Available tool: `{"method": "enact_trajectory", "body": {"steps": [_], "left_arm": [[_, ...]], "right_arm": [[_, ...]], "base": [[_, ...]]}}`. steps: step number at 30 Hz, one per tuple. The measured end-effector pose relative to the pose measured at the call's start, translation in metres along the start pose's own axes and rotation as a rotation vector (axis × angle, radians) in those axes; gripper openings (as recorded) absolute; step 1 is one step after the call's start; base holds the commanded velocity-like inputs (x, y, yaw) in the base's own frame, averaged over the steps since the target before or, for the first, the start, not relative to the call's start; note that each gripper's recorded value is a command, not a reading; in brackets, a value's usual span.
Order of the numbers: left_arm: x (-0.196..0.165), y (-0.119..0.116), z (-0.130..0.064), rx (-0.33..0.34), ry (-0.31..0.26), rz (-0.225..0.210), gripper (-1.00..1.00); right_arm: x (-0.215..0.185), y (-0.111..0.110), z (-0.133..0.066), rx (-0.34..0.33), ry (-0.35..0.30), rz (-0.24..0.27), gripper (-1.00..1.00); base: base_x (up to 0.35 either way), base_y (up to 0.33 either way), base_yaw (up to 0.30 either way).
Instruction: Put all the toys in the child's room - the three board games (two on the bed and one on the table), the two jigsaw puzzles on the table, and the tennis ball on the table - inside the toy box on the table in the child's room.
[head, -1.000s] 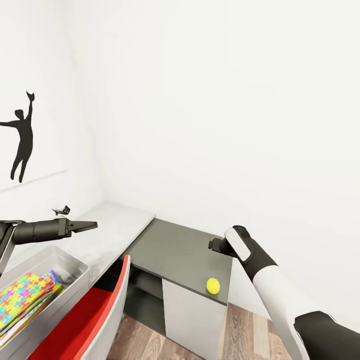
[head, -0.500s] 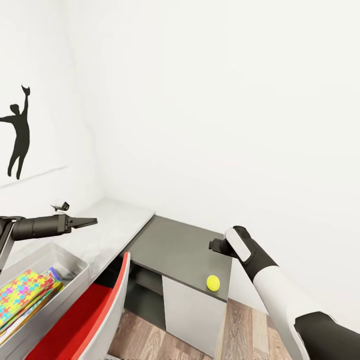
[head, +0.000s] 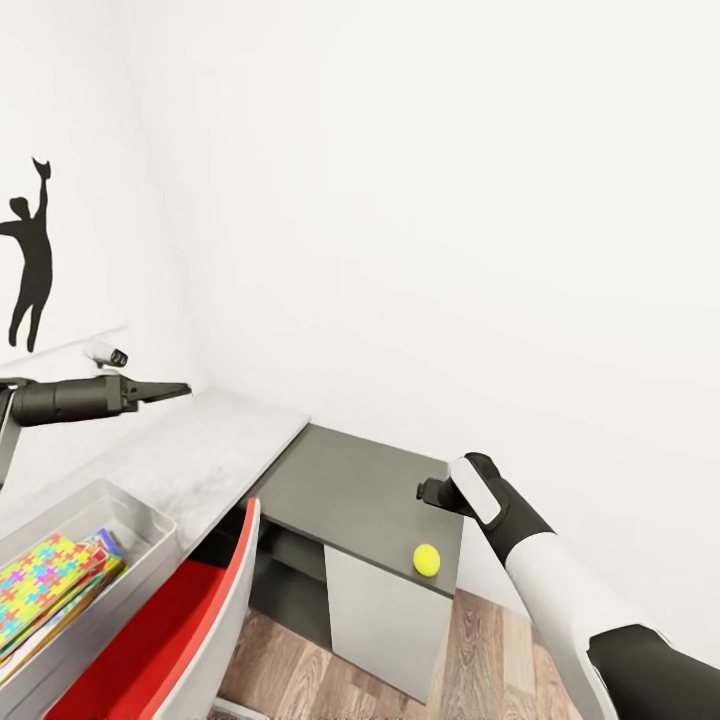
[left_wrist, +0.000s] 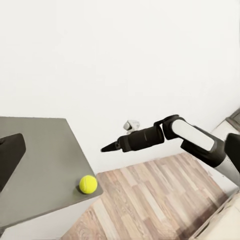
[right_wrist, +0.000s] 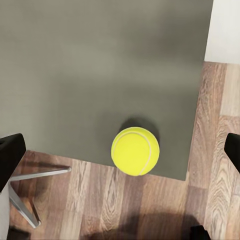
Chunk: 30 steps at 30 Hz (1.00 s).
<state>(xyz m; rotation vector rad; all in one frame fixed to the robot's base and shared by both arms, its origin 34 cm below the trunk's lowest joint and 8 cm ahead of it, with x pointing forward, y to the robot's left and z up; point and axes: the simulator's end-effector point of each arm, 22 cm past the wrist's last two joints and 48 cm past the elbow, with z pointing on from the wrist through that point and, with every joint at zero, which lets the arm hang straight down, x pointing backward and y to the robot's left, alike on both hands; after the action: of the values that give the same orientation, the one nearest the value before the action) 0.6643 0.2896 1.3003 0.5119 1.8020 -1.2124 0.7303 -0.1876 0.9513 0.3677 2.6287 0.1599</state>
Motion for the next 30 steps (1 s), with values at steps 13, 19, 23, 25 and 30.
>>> {"method": "enact_trajectory", "body": {"steps": [13, 19, 23, 25, 30], "left_arm": [[-0.038, -0.022, 0.030, 0.030, 0.063, 0.111, 1.00], [-0.036, -0.033, 0.056, 0.063, 0.120, 0.140, 1.00], [-0.037, -0.049, 0.086, 0.116, 0.152, 0.164, 1.00], [-0.038, -0.056, 0.097, 0.138, 0.161, 0.173, 1.00], [-0.049, -0.075, 0.118, 0.181, 0.172, 0.210, 1.00]], "right_arm": [[0.001, 0.000, 0.012, 0.002, -0.013, 0.023, 1.00], [0.004, -0.001, 0.017, 0.004, -0.007, 0.027, 1.00], [0.006, -0.002, 0.021, 0.007, -0.002, 0.028, 1.00], [0.008, -0.003, 0.023, 0.009, 0.002, 0.028, 1.00], [0.013, -0.007, 0.028, 0.016, 0.011, 0.030, 1.00]], "base": [[0.000, 0.000, 0.000], [0.000, 0.000, 0.000], [0.000, 0.000, 0.000], [0.000, 0.000, 0.000], [0.000, 0.000, 0.000]]}}
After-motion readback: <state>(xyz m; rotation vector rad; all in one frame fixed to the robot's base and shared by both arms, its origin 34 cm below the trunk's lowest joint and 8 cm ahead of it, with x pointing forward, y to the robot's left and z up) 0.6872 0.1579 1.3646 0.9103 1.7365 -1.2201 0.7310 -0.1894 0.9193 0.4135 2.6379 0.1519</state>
